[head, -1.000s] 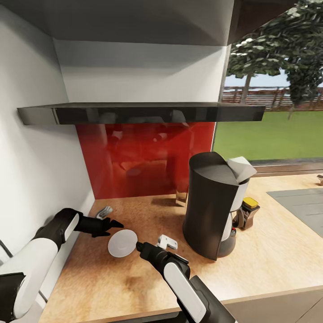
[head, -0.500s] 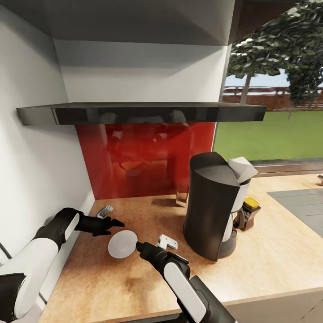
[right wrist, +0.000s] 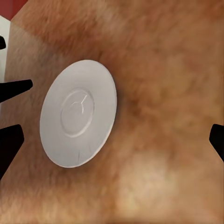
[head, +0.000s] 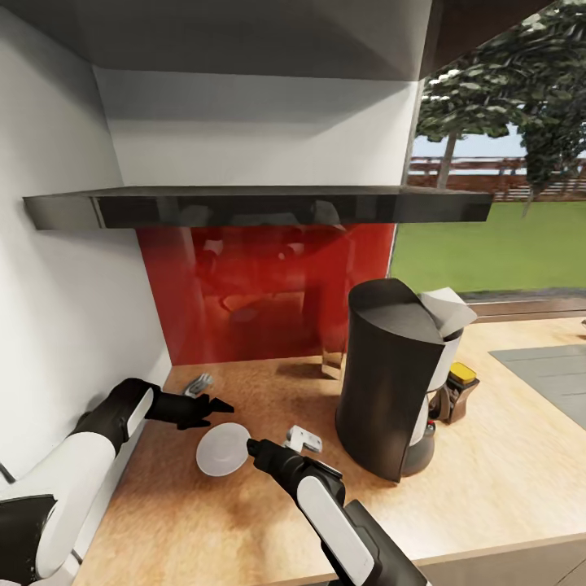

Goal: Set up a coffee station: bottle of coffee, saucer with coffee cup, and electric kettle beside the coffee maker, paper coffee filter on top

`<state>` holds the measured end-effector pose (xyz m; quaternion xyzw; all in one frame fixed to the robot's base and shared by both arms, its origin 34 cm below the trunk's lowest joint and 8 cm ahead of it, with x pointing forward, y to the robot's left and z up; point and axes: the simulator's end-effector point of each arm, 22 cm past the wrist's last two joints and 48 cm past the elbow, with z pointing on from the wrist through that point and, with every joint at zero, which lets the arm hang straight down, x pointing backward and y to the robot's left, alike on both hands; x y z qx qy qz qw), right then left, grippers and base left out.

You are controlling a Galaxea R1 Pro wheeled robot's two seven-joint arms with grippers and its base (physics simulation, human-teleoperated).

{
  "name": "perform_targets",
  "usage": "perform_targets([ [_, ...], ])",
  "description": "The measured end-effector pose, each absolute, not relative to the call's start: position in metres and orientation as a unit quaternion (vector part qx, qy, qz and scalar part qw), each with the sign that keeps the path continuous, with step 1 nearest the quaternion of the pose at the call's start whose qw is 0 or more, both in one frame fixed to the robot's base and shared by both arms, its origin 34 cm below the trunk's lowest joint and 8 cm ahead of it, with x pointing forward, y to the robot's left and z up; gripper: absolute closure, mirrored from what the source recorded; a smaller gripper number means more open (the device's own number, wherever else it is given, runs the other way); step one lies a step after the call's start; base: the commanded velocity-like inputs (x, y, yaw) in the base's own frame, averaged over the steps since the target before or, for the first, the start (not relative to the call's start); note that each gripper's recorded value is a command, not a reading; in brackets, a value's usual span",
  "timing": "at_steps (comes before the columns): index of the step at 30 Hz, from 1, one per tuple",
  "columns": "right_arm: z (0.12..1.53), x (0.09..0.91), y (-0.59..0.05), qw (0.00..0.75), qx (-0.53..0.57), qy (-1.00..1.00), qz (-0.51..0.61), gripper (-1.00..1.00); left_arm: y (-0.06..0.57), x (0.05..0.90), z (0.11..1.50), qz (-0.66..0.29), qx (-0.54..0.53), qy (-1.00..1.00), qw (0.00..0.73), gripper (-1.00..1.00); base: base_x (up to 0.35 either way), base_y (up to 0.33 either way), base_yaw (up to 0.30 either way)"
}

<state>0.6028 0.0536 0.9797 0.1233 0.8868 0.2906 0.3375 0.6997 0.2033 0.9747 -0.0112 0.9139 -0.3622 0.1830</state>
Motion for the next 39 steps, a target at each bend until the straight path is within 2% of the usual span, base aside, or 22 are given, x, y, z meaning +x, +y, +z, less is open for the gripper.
perform_targets([
  [10, 0.979, 0.602, 0.054, 0.337, 0.123, 0.887, 0.291, -1.00, 0.199, 0.687, 0.960, -0.364, -0.014, 0.916, 0.171, -1.00, 0.000, 0.000, 0.000],
  [39, 0.979, 0.602, 0.054, 0.336, 0.123, 0.887, 0.290, -1.00, 0.206, 0.697, 0.960, -0.352, 0.000, 0.914, 0.203, -1.00, 0.000, 0.000, 0.000],
])
